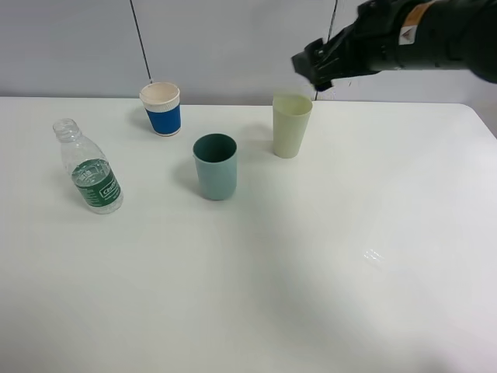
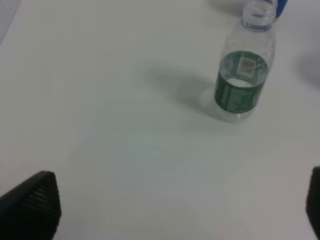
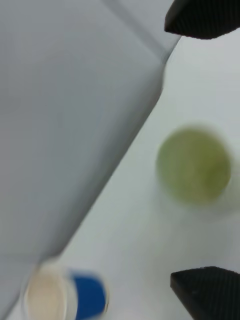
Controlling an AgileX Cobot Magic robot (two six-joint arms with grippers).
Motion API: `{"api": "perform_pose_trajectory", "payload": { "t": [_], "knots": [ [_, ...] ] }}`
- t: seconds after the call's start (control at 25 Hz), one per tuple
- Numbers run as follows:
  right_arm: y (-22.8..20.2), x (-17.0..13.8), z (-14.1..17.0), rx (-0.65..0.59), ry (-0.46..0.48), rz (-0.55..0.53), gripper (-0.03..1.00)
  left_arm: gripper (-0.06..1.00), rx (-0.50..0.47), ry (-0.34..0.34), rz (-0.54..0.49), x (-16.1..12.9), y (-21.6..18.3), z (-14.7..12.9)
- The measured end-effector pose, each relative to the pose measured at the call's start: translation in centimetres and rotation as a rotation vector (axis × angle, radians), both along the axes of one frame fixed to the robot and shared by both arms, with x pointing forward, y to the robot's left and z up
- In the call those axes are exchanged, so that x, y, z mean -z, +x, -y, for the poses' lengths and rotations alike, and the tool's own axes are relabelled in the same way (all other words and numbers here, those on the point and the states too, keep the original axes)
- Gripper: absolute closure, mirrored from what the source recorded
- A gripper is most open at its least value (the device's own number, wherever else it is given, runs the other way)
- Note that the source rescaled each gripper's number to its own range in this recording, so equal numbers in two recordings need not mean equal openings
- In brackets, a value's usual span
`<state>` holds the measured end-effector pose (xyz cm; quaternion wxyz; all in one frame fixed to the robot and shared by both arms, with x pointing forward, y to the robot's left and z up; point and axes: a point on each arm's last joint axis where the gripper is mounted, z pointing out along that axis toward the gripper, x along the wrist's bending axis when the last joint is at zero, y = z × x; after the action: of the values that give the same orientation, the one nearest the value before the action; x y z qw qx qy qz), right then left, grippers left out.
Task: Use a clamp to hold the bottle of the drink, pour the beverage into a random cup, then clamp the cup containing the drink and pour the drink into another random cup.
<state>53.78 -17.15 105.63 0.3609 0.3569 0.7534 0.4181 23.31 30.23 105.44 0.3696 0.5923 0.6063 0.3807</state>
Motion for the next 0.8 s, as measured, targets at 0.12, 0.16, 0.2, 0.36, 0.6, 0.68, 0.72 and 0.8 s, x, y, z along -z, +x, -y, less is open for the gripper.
{"api": "perform_pose_trajectory", "payload": {
  "t": [0.12, 0.16, 0.2, 0.36, 0.6, 0.68, 0.72, 0.8],
  "knots": [
    [0.2, -0.9, 3.7, 0.117, -0.037, -0.012, 0.26, -0.06, 0.000, 0.000, 0.000, 0.0, 0.0, 0.0],
    [0.1, -1.4, 4.7, 0.150, -0.041, -0.009, 0.26, -0.06, 0.000, 0.000, 0.000, 0.0, 0.0, 0.0],
    [-0.1, -2.0, 5.8, 0.187, -0.043, -0.005, 0.26, -0.06, 0.000, 0.000, 0.000, 0.0, 0.0, 0.0],
    [-1.7, -4.4, 9.8, 0.337, -0.021, 0.020, 0.26, -0.06, 0.000, 0.000, 0.000, 0.0, 0.0, 0.0],
    [-5.8, -7.7, 14.2, 0.581, 0.077, 0.031, 0.26, -0.06, 0.000, 0.000, 0.000, 0.0, 0.0, 0.0],
    [-7.6, -9.0, 14.8, 0.628, 0.120, 0.066, 0.26, -0.06, 0.000, 0.000, 0.000, 0.0, 0.0, 0.0],
    [-8.7, -9.8, 14.9, 0.640, 0.133, 0.089, 0.26, -0.06, 0.000, 0.000, 0.000, 0.0, 0.0, 0.0],
    [-10.9, -11.1, 14.9, 0.651, 0.154, 0.140, 0.26, -0.06, 0.000, 0.000, 0.000, 0.0, 0.0, 0.0]
  ]
}}
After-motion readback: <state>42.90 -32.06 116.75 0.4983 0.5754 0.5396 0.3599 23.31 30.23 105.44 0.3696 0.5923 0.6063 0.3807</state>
